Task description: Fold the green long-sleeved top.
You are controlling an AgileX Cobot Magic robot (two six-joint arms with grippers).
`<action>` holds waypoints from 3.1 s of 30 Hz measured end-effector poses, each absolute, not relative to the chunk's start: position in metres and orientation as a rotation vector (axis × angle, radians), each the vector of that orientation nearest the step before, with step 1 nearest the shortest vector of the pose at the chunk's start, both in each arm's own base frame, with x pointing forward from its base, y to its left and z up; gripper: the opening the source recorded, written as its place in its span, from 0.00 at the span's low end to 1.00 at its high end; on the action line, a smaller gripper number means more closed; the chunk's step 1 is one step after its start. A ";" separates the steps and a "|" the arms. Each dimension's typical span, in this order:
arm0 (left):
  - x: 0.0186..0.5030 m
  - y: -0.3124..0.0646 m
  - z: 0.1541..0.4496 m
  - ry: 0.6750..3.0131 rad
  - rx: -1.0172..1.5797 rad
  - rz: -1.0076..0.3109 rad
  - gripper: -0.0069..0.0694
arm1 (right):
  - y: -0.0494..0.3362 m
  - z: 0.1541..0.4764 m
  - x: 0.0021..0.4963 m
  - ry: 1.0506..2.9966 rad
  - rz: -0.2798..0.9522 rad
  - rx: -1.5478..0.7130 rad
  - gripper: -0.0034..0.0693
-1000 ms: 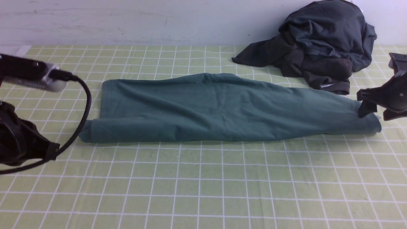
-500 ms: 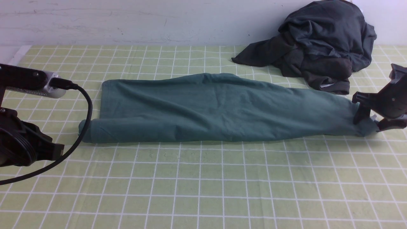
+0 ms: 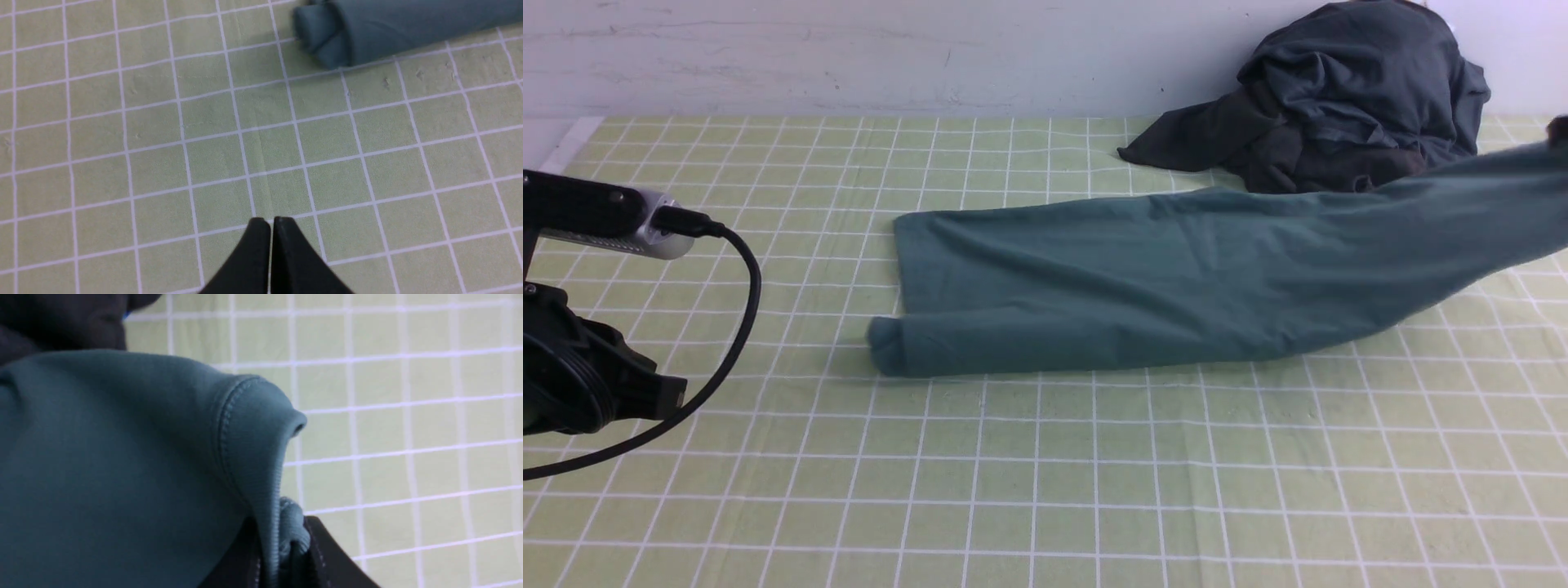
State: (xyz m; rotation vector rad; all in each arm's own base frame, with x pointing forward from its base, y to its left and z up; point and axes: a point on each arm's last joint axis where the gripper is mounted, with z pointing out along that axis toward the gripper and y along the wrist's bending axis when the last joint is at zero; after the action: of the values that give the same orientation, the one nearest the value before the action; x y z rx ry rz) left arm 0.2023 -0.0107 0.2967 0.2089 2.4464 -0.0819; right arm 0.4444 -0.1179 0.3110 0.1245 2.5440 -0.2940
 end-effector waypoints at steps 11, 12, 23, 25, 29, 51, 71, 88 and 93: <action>0.203 -0.012 0.297 2.438 0.193 -0.105 0.08 | 0.059 0.407 0.437 2.276 0.251 -0.297 0.15; 0.203 -0.012 0.297 2.438 0.193 -0.105 0.08 | 0.074 0.403 0.437 2.279 0.285 -0.332 0.15; 0.203 -0.012 0.297 2.438 0.193 -0.105 0.08 | 0.249 0.279 0.447 2.385 0.485 -0.703 0.19; 0.203 -0.012 0.297 2.438 0.193 -0.105 0.08 | 0.263 0.269 0.446 2.374 0.515 -0.708 0.26; 0.203 -0.012 0.297 2.438 0.193 -0.105 0.08 | 0.269 0.277 0.446 2.310 0.542 -0.681 0.45; 0.204 -0.015 0.299 2.421 0.154 -0.165 0.08 | 0.291 0.205 0.438 2.555 0.636 -0.905 0.04; 0.197 -0.017 0.306 2.387 0.143 -0.193 0.08 | 0.296 0.180 0.400 2.551 0.472 -1.045 0.03; 0.094 -0.010 0.333 1.708 0.263 0.067 0.08 | 0.200 0.453 0.325 1.939 0.102 -0.870 0.03; 0.078 -0.006 0.307 1.589 0.228 0.122 0.08 | 0.135 0.515 0.260 1.749 0.072 -0.696 0.03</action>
State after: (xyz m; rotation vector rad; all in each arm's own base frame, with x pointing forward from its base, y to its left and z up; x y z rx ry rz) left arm 0.0777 -0.0057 0.3067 0.2279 1.5886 0.1224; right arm 0.2597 0.1345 0.5151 -0.6960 1.7492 0.0721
